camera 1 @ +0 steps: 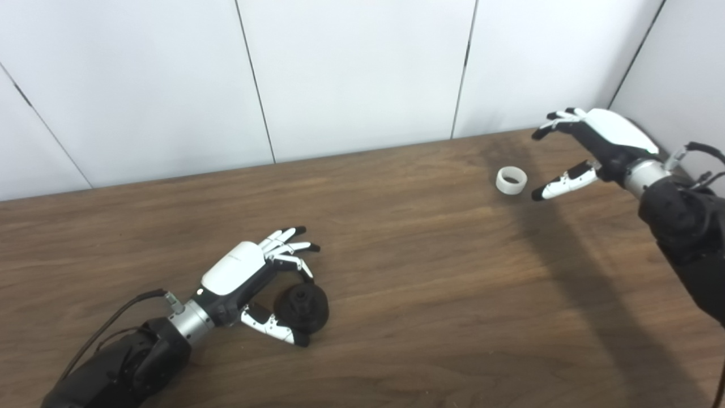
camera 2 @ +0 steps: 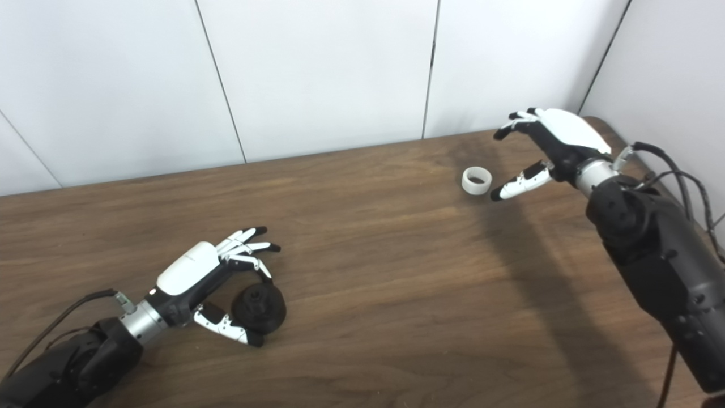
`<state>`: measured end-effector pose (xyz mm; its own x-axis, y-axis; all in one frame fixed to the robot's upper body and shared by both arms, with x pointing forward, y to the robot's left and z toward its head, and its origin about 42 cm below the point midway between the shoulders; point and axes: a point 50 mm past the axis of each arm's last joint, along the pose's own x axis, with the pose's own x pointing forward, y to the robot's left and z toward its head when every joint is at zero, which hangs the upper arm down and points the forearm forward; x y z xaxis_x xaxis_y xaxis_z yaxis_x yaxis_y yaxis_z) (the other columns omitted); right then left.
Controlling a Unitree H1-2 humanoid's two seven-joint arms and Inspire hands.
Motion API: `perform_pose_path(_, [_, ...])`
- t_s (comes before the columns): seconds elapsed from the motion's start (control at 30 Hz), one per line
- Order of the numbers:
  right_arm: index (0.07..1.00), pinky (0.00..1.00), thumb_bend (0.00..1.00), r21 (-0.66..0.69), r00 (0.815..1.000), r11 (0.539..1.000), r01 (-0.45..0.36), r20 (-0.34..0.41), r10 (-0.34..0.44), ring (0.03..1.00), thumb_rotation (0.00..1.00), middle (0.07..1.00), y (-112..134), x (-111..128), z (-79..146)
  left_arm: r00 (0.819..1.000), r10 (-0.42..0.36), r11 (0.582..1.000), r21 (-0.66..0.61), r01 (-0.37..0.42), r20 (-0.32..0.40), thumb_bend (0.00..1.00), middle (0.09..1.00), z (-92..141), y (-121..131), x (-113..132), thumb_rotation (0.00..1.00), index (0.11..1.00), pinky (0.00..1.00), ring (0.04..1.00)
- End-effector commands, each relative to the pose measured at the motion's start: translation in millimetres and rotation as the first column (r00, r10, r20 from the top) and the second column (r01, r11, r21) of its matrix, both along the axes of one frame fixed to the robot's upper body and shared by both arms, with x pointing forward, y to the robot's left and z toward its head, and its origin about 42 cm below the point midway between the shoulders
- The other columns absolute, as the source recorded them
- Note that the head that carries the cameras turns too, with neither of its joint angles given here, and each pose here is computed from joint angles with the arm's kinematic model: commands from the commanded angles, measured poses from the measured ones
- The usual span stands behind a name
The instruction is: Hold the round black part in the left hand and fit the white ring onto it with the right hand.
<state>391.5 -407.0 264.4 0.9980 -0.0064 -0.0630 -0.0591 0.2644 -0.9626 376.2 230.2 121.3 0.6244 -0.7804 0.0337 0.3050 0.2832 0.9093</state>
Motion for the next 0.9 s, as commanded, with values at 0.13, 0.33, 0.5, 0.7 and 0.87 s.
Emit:
perform_pose_path(0.13, [0.735,1.00,0.94,-0.113,0.998,0.994,0.000,0.060,0.007,1.000,0.24,0.925,-2.7,16.6,33.4,0.997,0.013,0.987,0.161,0.000,-0.081,0.53,0.884,-23.3,31.6,-13.9,0.06,0.481,1.00,1.000])
perform_pose_path(0.33, [0.741,1.00,0.90,-0.137,1.000,0.991,0.002,0.031,0.003,1.000,0.26,0.931,1.4,26.1,24.6,0.996,0.018,0.987,0.163,-0.002,-0.092,0.53,0.888,-23.4,35.5,-14.9,0.06,0.481,1.00,1.000])
perform_pose_path(0.5, [0.749,1.00,0.87,-0.172,0.999,0.985,0.006,0.047,0.002,1.000,0.28,0.930,4.1,33.8,20.7,0.995,0.018,0.987,0.158,-0.002,-0.100,0.53,0.885,-24.7,37.2,-17.7,0.06,0.481,1.00,1.000])
perform_pose_path(0.7, [0.748,1.00,0.82,-0.209,0.997,0.978,0.000,0.080,0.017,1.000,0.28,0.935,5.0,42.0,22.1,0.994,0.021,0.988,0.152,-0.005,-0.105,0.53,0.879,-28.3,37.1,-19.6,0.06,0.481,1.00,1.000])
perform_pose_path(0.87, [0.745,1.00,0.82,-0.215,0.996,0.977,0.003,0.083,0.015,1.000,0.28,0.933,4.5,46.4,20.8,0.994,0.021,0.989,0.147,-0.005,-0.111,0.53,0.881,-30.4,36.0,-20.5,0.06,0.481,1.00,1.000])
